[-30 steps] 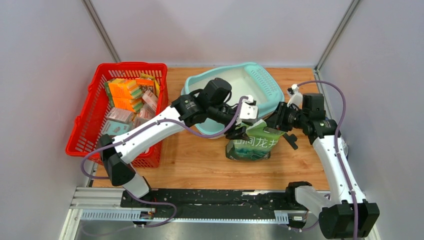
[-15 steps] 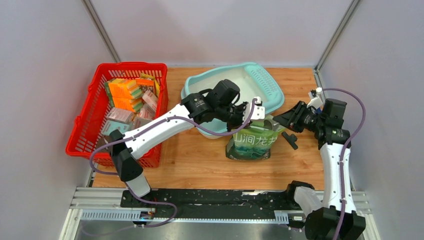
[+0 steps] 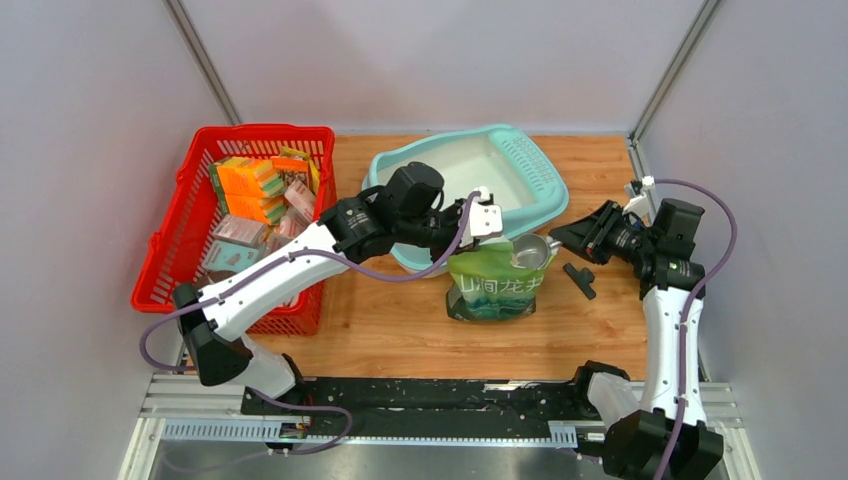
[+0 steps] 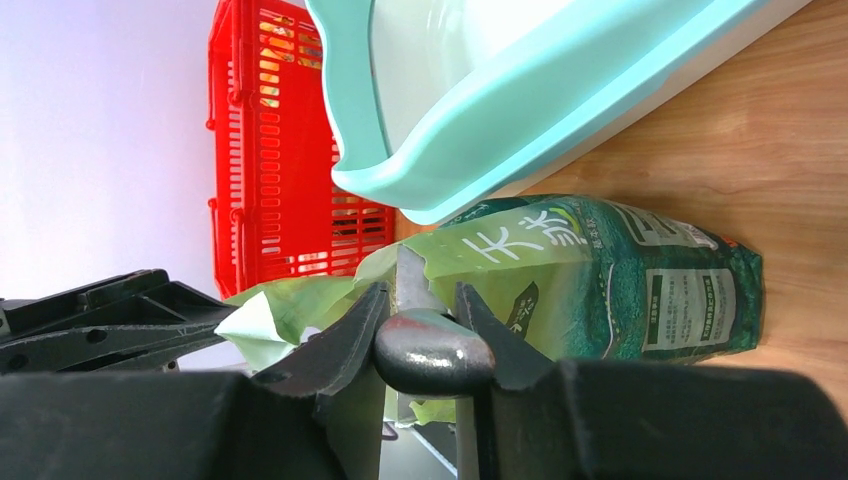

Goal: Fill the litter box with clean litter

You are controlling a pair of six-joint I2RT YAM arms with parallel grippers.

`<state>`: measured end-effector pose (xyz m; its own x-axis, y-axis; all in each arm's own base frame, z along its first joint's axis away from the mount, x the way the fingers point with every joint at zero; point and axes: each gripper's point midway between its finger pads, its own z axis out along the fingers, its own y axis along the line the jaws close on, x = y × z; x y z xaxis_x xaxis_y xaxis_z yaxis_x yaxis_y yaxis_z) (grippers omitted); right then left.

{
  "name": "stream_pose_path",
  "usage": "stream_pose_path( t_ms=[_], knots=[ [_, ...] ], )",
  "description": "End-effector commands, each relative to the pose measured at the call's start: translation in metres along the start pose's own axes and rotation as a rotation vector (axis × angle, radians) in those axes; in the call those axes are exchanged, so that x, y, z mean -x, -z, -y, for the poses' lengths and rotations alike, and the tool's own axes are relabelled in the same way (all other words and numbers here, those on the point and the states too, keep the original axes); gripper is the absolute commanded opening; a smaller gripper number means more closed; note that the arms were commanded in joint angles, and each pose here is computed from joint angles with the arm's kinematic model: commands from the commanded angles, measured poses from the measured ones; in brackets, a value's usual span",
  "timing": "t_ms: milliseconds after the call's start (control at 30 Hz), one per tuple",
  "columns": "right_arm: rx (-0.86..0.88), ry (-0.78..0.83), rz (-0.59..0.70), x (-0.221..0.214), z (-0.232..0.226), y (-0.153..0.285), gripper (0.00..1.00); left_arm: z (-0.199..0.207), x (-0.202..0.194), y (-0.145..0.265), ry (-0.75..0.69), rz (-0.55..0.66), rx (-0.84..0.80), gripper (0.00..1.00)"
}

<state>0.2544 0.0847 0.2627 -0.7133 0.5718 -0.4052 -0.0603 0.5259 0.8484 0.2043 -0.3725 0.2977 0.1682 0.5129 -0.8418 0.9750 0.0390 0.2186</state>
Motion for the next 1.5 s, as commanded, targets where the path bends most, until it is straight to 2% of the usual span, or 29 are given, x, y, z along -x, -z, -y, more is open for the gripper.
stream_pose_path(
  t_ms=[0, 233, 433, 567, 800, 933, 1200, 1267, 1467],
  knots=[
    [0.090, -0.022, -0.016, 0.004, -0.016, 0.004, 0.00, -0.006, 0.010, 0.035, 0.017, 0.028, 0.072, 0.00],
    [0.122, -0.091, -0.007, 0.016, -0.016, 0.001, 0.00, -0.005, 0.013, 0.048, -0.003, 0.038, 0.079, 0.00],
    [0.135, -0.023, 0.032, 0.027, -0.036, 0.009, 0.00, -0.003, 0.007, 0.047, 0.008, 0.021, 0.076, 0.00],
    [0.085, 0.099, 0.066, 0.031, -0.038, 0.016, 0.00, -0.005, 0.006, 0.043, 0.016, 0.018, 0.076, 0.00],
    [0.044, 0.161, 0.073, 0.023, -0.043, 0.026, 0.00, -0.009, 0.007, 0.037, 0.026, 0.024, 0.078, 0.00],
    [0.044, 0.102, 0.065, 0.018, -0.039, 0.026, 0.00, -0.011, 0.005, 0.035, 0.037, 0.023, 0.082, 0.00],
    [0.065, 0.212, 0.111, 0.035, -0.070, 0.039, 0.00, -0.014, 0.005, 0.036, 0.039, 0.022, 0.087, 0.00],
    [0.038, 0.236, 0.119, 0.038, -0.067, 0.038, 0.00, -0.014, 0.008, 0.036, 0.051, 0.035, 0.088, 0.00],
    [-0.008, 0.138, 0.071, 0.022, -0.039, 0.030, 0.00, -0.016, 0.018, 0.037, 0.059, 0.068, 0.093, 0.00]
  ],
)
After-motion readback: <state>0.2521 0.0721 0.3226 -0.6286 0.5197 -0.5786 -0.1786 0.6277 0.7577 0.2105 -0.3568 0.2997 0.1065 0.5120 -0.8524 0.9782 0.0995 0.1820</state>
